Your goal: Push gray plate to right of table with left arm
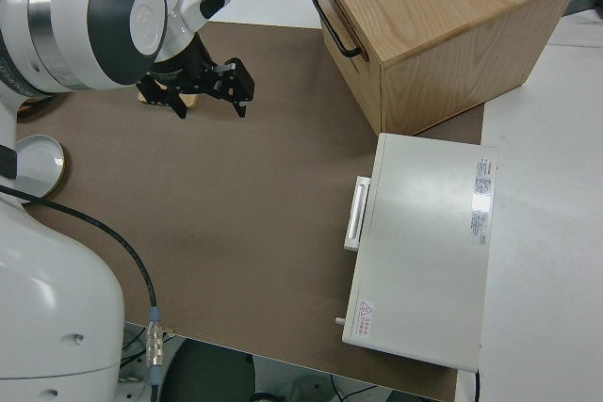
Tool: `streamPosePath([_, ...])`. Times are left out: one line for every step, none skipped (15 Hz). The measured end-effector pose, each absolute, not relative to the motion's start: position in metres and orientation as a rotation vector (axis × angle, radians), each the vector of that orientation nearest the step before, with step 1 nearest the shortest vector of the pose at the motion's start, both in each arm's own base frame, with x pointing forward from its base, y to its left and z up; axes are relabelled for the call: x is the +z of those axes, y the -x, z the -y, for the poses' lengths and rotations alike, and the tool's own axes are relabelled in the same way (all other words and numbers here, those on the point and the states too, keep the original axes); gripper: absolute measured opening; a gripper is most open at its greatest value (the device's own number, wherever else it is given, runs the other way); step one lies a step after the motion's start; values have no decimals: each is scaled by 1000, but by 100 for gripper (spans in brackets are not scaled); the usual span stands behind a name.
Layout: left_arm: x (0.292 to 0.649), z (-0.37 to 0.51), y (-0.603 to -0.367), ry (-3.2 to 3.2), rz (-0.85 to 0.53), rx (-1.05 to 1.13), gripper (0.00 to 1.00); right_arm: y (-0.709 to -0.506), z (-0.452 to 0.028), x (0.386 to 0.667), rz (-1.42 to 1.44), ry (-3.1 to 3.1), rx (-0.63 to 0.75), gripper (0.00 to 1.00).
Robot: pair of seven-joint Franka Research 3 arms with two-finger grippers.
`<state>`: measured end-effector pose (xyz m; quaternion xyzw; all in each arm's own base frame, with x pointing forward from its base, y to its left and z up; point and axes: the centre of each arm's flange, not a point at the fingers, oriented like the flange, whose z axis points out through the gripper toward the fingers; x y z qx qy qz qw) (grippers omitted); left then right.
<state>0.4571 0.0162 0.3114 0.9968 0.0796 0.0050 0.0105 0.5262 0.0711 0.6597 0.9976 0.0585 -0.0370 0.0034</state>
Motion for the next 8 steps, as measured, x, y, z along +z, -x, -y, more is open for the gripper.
streamPosePath([311, -16, -457, -3110, -252, 16, 3, -526, -71, 660, -183, -3127, -116, 99])
streamPosePath([311, -16, -457, -3110, -256, 16, 3, -526, -71, 660, -183, -3127, -116, 99])
streamPosePath([311, -16, -457, -3109, -260, 16, 3, -526, -71, 660, -183, -3127, -116, 99])
streamPosePath([311, -16, -457, -3108, -273, 16, 3, -526, -71, 660, -183, -3127, -116, 99])
streamPosePath([311, -15, -457, -3107, -293, 16, 3, -526, -71, 660, -183, -3127, -116, 99])
streamPosePath([312, -14, -457, -3106, -307, 16, 3, -526, -71, 660, -183, -3127, -116, 99])
streamPosePath([311, -11, -457, -3105, -321, 15, 3, -526, -71, 660, -183, -3127, -116, 99])
streamPosePath([311, -4, -458, -3104, -337, 19, 3, -526, -71, 660, -183, -3127, -116, 99])
